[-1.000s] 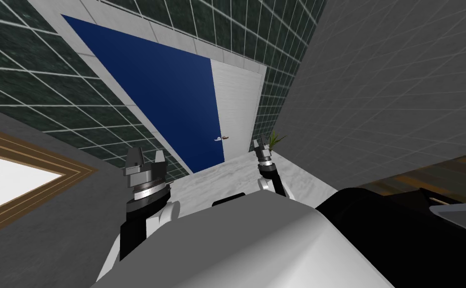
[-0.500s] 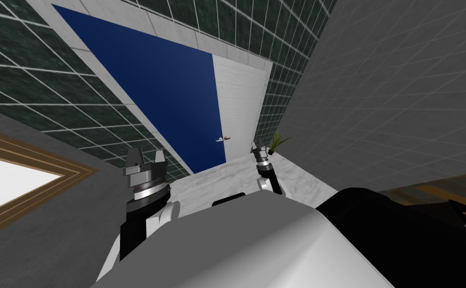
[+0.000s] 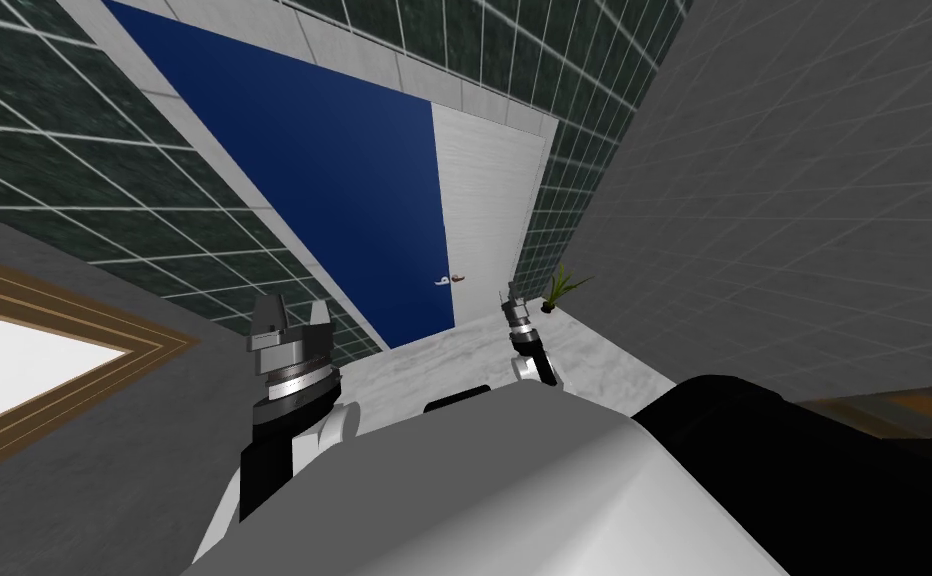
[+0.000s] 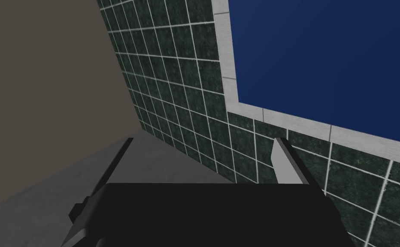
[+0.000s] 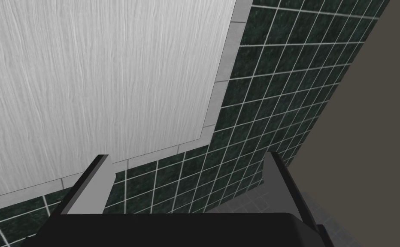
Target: Pull the door open
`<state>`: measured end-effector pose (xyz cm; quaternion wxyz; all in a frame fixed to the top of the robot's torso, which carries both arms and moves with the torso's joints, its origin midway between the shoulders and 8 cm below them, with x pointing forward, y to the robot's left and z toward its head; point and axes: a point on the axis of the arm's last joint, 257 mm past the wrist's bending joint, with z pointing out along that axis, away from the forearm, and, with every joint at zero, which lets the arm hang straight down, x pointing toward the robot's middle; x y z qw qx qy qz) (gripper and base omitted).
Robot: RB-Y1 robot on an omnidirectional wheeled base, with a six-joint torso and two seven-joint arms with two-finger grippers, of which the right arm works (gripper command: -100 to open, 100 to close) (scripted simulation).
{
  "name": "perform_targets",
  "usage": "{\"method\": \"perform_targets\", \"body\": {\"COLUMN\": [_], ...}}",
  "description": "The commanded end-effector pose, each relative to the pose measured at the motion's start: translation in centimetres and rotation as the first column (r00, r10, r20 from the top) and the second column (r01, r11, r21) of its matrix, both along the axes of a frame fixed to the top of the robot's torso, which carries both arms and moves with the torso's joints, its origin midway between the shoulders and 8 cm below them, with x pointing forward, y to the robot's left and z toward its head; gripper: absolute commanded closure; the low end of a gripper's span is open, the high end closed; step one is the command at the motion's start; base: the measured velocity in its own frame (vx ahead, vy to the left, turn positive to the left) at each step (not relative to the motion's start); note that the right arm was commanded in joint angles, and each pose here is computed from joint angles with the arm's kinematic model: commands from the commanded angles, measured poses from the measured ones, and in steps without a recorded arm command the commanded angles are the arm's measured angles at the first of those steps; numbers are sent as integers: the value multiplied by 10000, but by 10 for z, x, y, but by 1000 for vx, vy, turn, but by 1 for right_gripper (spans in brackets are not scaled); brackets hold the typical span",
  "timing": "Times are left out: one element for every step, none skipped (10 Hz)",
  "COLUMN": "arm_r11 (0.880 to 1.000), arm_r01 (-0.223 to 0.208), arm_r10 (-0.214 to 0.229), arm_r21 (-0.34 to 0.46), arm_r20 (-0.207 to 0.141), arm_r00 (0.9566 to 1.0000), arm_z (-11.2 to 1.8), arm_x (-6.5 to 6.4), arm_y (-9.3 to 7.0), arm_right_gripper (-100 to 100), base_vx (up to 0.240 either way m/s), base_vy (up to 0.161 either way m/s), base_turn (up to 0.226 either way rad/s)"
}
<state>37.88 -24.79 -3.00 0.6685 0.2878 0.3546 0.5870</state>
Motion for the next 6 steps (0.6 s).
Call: {"method": "perform_targets", "body": {"arm_r11": [10000, 9999, 9999, 9998, 9998, 9997], "arm_r01": [-45, -71, -94, -114, -132, -148], "arm_r10": [46, 73, 98, 122, 144, 165], "arm_r21": [44, 73, 103, 133, 165, 201], "arm_r20": [-206, -339, -471, -603, -741, -885], "arm_r00": [9998, 9994, 9988, 9981, 9971, 9959], "arm_z": [-11, -19, -28, -36, -44, -53], "arm_x": [4, 8, 11, 14, 17, 20], "arm_y": [-2, -4, -5, -6, -8, -10], "arm_right_gripper": [-100, -100, -100, -100, -100, -100], "base_vx": [101, 96, 89, 89, 99, 105], "base_vy": [4, 6, 5, 12, 7, 1], "base_turn": [52, 53, 55, 50, 59, 57]}}
